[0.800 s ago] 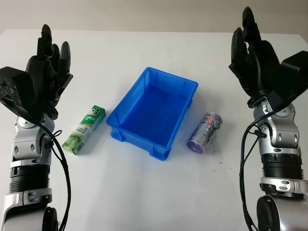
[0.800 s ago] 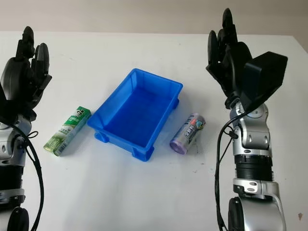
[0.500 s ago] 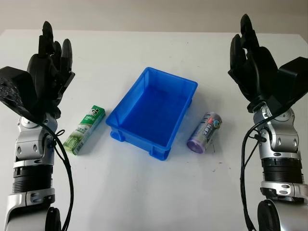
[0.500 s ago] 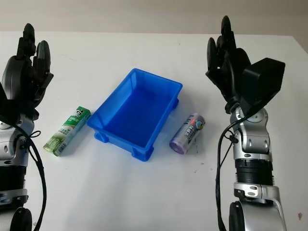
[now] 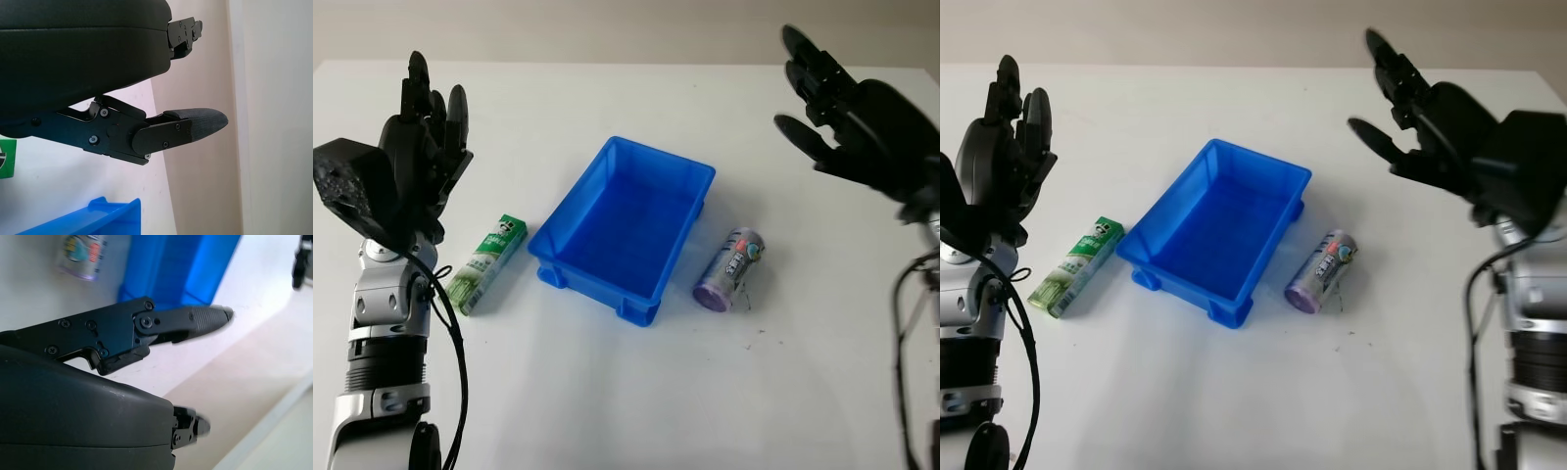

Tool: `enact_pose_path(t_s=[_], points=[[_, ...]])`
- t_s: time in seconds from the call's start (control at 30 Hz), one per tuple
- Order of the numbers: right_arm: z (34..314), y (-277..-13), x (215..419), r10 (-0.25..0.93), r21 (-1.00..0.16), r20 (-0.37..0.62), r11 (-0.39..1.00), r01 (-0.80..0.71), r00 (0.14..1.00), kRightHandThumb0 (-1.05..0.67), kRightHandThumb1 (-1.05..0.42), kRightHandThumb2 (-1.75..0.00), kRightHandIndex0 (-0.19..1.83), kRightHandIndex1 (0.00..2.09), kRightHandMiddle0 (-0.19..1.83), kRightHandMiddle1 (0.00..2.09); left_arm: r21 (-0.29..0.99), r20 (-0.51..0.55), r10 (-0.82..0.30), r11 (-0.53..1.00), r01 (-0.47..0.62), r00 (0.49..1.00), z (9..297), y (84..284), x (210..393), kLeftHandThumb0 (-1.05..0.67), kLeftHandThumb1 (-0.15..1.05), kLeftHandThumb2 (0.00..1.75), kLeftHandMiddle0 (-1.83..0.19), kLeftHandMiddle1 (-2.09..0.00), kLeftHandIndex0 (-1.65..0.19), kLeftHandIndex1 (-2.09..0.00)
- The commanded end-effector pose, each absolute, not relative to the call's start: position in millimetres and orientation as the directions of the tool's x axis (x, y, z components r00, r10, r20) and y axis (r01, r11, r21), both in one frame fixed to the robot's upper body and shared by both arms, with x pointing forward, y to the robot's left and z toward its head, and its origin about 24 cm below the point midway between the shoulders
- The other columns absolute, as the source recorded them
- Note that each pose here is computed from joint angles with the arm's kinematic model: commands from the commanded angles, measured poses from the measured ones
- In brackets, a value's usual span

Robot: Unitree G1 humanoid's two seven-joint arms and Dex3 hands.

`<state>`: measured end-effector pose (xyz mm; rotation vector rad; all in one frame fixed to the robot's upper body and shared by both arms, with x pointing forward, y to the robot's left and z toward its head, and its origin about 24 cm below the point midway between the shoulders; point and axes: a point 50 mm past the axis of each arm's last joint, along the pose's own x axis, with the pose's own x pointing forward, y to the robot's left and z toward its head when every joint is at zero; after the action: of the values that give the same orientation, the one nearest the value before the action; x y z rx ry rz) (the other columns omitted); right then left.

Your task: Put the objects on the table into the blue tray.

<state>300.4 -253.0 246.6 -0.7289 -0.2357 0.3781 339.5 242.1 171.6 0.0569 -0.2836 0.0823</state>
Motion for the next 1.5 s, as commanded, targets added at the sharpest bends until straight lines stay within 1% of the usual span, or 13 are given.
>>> enact_pose_path(t_s=[0.0,0.07,0.13,0.23,0.33,0.47,0.5,0.57,0.7,0.83,1.03,1.33,1.47], points=[[258.2,-252.4,290.1,0.426,-0.755,0.055,0.610,-0.242,0.903,-0.57,-0.91,-0.04,0.30,0.15,0.34,0.10,0.057,0.303,0.071,0.994,-0.093,0.950,177.9,246.2,339.9,-0.66,1.05,0.59,0.18,-0.05,0.18,-0.05],[262.7,-250.5,285.1,0.445,-0.793,0.032,0.556,-0.248,0.895,-0.49,-0.86,-0.04,0.41,0.17,0.43,0.10,0.062,0.303,0.067,0.994,-0.090,0.951,177.7,246.4,340.7,-0.67,1.05,0.58,0.18,-0.05,0.18,-0.05],[265.1,-247.6,280.9,0.463,-0.825,0.001,0.501,-0.261,0.886,-0.46,-0.83,-0.04,0.50,0.18,0.49,0.10,0.072,0.303,0.059,0.994,-0.085,0.951,177.9,246.1,341.0,-0.67,1.05,0.58,0.19,-0.05,0.18,-0.05],[267.0,-241.6,275.5,0.497,-0.879,-0.074,0.377,-0.292,0.865,-0.45,-0.82,-0.04,0.56,0.19,0.52,0.09,0.082,0.303,0.054,0.993,-0.083,0.951,178.2,245.7,340.8,-0.68,1.05,0.59,0.18,-0.05,0.18,-0.05],[266.9,-235.9,271.6,0.523,-0.905,-0.143,0.275,-0.326,0.840,-0.44,-0.81,-0.05,0.52,0.15,0.52,0.08,0.080,0.305,0.059,0.993,-0.088,0.950,178.7,245.5,340.6,-0.67,1.05,0.58,0.17,-0.06,0.18,-0.05],[262.3,-222.7,267.3,0.549,-0.950,-0.225,0.060,-0.306,0.805,-0.41,-0.77,-0.04,0.46,0.10,0.52,0.06,0.081,0.301,0.051,0.994,-0.078,0.952,179.4,244.0,341.4,-0.67,1.05,0.58,0.17,-0.06,0.18,-0.05],[260.4,-219.8,266.2,0.553,-0.957,-0.235,0.011,-0.289,0.799,-0.41,-0.77,-0.04,0.46,0.10,0.52,0.07,0.082,0.300,0.048,0.994,-0.076,0.953,179.4,243.6,341.6,-0.67,1.05,0.58,0.17,-0.06,0.18,-0.05],[255.2,-215.1,265.3,0.571,-0.962,-0.252,-0.063,-0.264,0.781,-0.34,-0.75,-0.04,0.45,0.09,0.53,0.07,0.085,0.302,0.045,0.994,-0.074,0.952,179.5,242.6,342.1,-0.66,1.05,0.59,0.17,-0.06,0.18,-0.05],[243.1,-208.2,265.6,0.613,-0.964,-0.268,-0.167,-0.209,0.743,-0.29,-0.75,-0.05,0.45,0.08,0.53,0.06,0.086,0.292,0.043,0.994,-0.071,0.955,178.8,241.8,342.6,-0.66,1.05,0.60,0.18,-0.05,0.19,-0.05],[231.8,-204.2,266.7,0.643,-0.956,-0.288,-0.235,-0.176,0.710,-0.26,-0.74,-0.05,0.48,0.09,0.57,0.08,0.098,0.286,0.045,0.992,-0.076,0.957,177.5,242.9,342.5,-0.66,1.05,0.60,0.18,-0.05,0.19,-0.05],[221.2,-199.9,268.7,0.677,-0.947,-0.298,-0.298,-0.119,0.673,-0.28,-0.73,-0.05,0.54,0.12,0.62,0.09,0.087,0.288,0.047,0.993,-0.075,0.956,177.3,244.2,341.4,-0.66,1.05,0.58,0.18,-0.05,0.19,-0.05],[206.9,-203.3,272.3,0.706,-0.956,-0.275,-0.273,-0.107,0.653,-0.28,-0.74,-0.05,0.62,0.17,0.67,0.13,0.092,0.285,0.051,0.993,-0.080,0.957,176.3,246.0,340.9,-0.65,1.05,0.59,0.17,-0.06,0.18,-0.05],[200.0,-203.6,275.0,0.714,-0.958,-0.269,-0.266,-0.106,0.646,-0.27,-0.75,-0.06,0.62,0.18,0.66,0.14,0.096,0.284,0.046,0.992,-0.076,0.958,176.3,245.5,341.1,-0.65,1.05,0.59,0.17,-0.05,0.18,-0.05]])
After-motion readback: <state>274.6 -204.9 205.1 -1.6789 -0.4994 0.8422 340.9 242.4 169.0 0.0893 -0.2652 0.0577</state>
